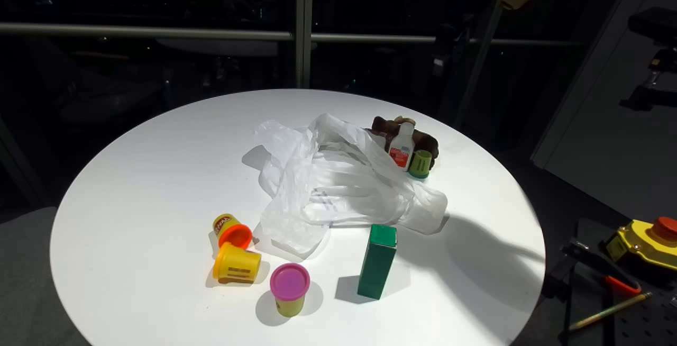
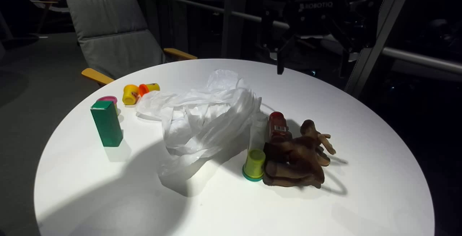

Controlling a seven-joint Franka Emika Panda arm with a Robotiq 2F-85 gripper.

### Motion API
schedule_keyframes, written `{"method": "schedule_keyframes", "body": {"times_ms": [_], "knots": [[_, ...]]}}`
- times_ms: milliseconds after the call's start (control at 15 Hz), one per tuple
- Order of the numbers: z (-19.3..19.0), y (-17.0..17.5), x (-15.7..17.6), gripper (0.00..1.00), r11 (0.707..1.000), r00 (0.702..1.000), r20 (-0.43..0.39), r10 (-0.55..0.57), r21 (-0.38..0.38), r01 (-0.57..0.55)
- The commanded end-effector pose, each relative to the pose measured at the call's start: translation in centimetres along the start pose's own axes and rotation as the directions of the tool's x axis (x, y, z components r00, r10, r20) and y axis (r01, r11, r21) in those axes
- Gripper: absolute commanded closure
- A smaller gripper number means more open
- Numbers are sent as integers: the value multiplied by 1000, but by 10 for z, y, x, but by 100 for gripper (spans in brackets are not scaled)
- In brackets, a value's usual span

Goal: Put the objects inside the plastic

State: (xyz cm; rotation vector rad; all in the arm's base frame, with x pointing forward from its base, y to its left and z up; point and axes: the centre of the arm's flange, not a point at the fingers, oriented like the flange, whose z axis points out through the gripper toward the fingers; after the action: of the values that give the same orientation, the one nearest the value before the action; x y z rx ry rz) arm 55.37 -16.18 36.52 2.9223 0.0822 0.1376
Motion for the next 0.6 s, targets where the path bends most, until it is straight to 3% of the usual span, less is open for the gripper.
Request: {"method": "schedule_keyframes", "body": {"times_ms": [0,533], "knots": [[33,17,80,0,999,995,-101,12,-35,-16],[95,8,154,0,1000,990,-138,-23,-19,20]]}}
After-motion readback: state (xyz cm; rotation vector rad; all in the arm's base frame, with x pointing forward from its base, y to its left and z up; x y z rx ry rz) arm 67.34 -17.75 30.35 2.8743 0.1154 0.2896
